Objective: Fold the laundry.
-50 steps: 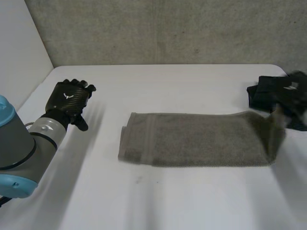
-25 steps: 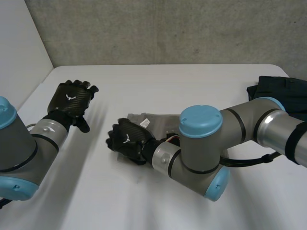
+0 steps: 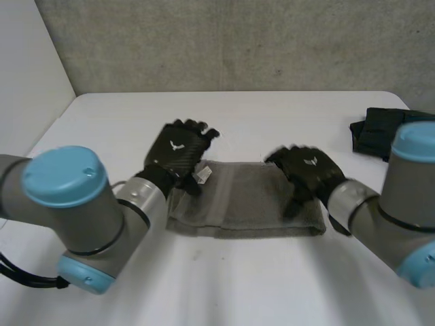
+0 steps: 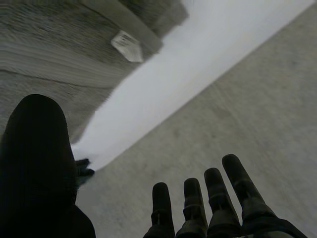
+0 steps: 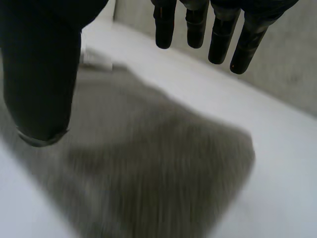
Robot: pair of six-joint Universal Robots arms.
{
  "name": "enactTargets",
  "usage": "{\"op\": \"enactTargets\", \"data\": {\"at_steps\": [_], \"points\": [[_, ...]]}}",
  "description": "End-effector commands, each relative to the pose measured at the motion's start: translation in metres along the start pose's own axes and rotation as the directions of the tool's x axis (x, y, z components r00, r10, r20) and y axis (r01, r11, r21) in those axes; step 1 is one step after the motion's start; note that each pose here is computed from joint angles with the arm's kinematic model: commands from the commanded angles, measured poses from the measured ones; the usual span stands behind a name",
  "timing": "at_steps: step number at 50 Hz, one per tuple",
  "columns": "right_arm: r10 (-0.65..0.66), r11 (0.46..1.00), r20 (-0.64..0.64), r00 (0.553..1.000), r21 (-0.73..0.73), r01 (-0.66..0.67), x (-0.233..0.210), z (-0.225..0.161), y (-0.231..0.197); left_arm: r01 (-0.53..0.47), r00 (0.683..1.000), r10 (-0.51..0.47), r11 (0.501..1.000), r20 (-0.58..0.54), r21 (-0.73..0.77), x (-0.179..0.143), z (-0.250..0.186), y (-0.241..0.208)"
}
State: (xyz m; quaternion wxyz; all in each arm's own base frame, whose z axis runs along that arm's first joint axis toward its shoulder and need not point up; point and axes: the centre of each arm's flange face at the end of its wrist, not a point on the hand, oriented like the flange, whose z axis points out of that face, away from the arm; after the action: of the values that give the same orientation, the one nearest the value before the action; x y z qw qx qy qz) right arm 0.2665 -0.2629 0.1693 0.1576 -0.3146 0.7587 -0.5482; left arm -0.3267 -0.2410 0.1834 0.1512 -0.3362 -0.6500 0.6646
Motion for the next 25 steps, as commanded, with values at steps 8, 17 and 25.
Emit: {"op": "enactTargets", "data": {"at_steps": [8,17,25], "points": [[-0.116,0.991,-0.043,0.992,-0.070,0.113,0.012,-0.002,0.048,-0.045,0.999,0.042,0.977,-0.020,-0.209,0.009,-0.004,0.045],[-0.266,0.962,-0.106,0.958,-0.088,0.257,0.026,0.003,0.052,-0.046,0.997,0.057,0.977,0.046,-0.207,0.000,-0.013,0.032],[-0.582,0.813,-0.155,0.798,-0.094,0.575,0.033,0.000,0.018,-0.032,0.994,0.048,0.988,0.102,-0.150,-0.019,-0.027,0.006]]}}
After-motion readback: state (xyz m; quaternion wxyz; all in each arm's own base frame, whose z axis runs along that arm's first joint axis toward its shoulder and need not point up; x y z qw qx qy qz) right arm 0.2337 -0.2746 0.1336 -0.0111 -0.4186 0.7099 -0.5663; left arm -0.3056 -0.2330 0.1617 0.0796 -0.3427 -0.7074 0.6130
